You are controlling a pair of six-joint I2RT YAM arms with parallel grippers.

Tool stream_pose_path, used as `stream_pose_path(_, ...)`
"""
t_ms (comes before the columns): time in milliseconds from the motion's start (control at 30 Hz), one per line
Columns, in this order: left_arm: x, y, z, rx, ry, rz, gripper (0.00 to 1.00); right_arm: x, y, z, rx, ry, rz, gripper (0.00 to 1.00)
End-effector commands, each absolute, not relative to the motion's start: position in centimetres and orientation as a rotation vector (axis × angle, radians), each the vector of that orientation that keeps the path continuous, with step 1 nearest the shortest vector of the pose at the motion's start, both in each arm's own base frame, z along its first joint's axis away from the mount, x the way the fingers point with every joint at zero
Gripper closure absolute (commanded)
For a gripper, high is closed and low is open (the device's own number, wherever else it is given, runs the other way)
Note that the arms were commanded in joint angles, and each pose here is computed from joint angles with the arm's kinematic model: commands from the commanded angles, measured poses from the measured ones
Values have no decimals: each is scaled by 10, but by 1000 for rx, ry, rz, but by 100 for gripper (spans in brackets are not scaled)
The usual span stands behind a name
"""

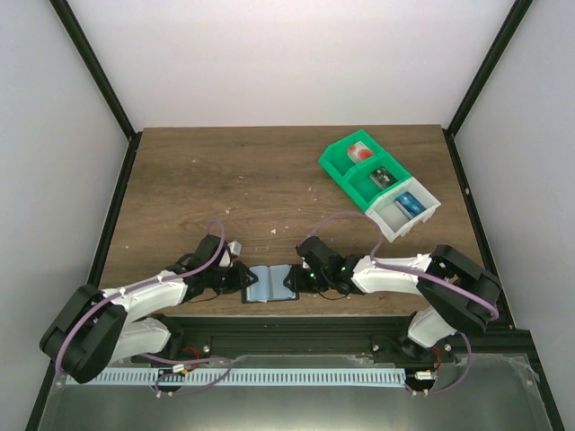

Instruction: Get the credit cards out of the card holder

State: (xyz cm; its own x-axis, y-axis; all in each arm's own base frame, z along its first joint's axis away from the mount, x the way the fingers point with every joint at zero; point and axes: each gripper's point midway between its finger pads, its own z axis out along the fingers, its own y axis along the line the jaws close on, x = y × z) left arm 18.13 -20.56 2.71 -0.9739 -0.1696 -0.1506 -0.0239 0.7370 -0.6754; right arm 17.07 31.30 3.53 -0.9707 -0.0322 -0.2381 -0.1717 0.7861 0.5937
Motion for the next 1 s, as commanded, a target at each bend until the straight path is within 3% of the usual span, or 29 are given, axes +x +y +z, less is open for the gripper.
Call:
stream_pose_path(0,178,-207,24,-140,2745,-1065,79,179,330,54,-195,2691,1042,72)
stream_pose_path(967,177,-209,28,-145,2739,-1088,80,175,366,81,-295,2587,1319,66)
